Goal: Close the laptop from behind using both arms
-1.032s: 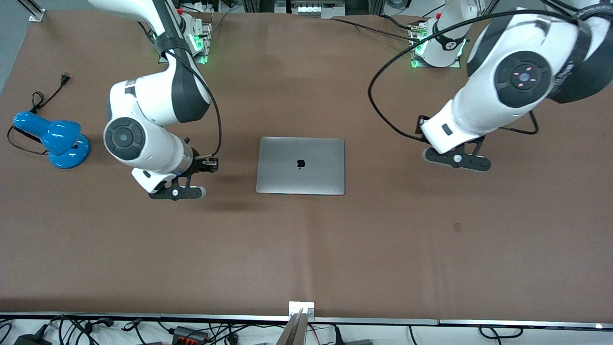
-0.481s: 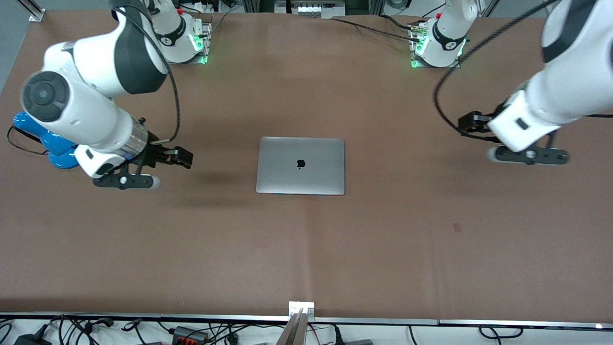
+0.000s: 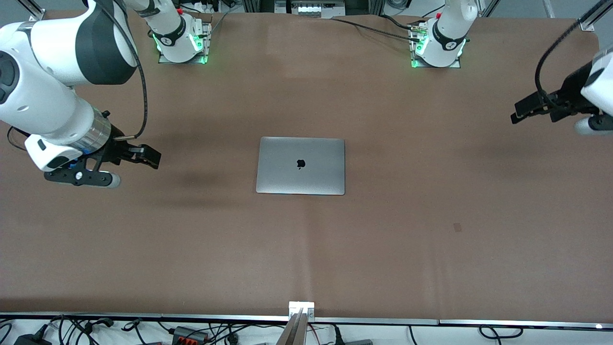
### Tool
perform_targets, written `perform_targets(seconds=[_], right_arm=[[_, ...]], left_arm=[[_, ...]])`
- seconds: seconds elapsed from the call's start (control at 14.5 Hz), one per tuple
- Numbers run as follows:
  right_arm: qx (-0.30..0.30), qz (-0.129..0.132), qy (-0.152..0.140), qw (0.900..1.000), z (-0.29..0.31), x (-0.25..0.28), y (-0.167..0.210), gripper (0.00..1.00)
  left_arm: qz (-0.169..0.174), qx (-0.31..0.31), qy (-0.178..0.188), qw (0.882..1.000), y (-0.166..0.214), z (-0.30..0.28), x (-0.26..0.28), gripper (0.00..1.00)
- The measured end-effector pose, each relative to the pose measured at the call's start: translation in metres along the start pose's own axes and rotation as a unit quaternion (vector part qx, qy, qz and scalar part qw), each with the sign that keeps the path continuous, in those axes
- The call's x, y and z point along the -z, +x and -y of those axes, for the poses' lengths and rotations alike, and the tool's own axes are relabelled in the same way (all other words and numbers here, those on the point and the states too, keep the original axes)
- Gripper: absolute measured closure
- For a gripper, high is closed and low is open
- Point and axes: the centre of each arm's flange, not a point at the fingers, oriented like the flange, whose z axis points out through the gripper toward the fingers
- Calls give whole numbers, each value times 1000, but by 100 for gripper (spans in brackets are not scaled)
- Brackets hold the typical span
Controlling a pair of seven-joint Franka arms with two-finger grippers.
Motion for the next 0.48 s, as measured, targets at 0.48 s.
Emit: perform_targets(seconds=[0.48], right_arm=[[-23,-40,5,999,-28,41,11,0]], left_arm=[[-7,-10,12,1000,-16,-8,-1,0]])
